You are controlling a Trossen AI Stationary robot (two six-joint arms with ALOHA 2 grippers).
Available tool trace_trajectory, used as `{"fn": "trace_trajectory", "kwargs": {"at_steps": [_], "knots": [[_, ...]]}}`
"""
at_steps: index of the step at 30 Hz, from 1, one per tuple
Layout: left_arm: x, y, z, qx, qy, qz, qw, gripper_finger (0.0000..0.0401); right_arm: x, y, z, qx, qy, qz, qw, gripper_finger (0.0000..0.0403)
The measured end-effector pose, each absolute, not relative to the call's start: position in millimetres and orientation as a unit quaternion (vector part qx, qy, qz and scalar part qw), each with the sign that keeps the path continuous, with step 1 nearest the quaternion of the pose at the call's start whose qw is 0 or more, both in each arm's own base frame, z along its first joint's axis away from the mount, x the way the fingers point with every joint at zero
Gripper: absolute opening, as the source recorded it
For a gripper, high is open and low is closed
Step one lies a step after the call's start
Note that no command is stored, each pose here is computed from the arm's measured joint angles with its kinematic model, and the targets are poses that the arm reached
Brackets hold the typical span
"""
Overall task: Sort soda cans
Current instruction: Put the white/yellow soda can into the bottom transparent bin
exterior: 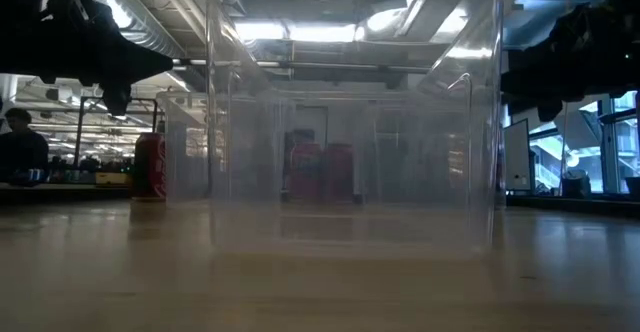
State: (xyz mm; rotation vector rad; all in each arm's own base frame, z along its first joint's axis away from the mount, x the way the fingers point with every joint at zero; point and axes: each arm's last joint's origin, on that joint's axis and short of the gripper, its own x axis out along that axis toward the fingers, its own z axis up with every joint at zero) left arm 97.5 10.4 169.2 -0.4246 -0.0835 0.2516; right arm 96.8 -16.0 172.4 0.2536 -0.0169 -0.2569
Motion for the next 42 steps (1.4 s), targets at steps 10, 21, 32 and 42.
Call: {"fn": "trace_trajectory", "kwargs": {"at_steps": [10,21,32,42], "knots": [[97.2,10.4,173.6,-0.235,-0.066,0.119,0.963,0.0011,94.1,-16.0,189.6,0.117,-0.045,-0.129,0.984,0.0024],[96.0,11.4,181.8,-0.196,-0.106,0.131,0.966,0.0011,70.2,-18.1,258.1,0.031,-0.06,-0.222,0.973,0.0024],[94.8,14.5,181.7,-0.176,-0.113,0.189,0.959,0.0011,68.9,-27.0,323.5,-0.059,0.055,-0.389,0.917,0.0024],[94.9,14.5,181.0,-0.176,-0.109,0.19,0.96,0.0011,96.2,-33.1,349.0,-0.114,0.124,-0.436,0.884,0.0024]]}}
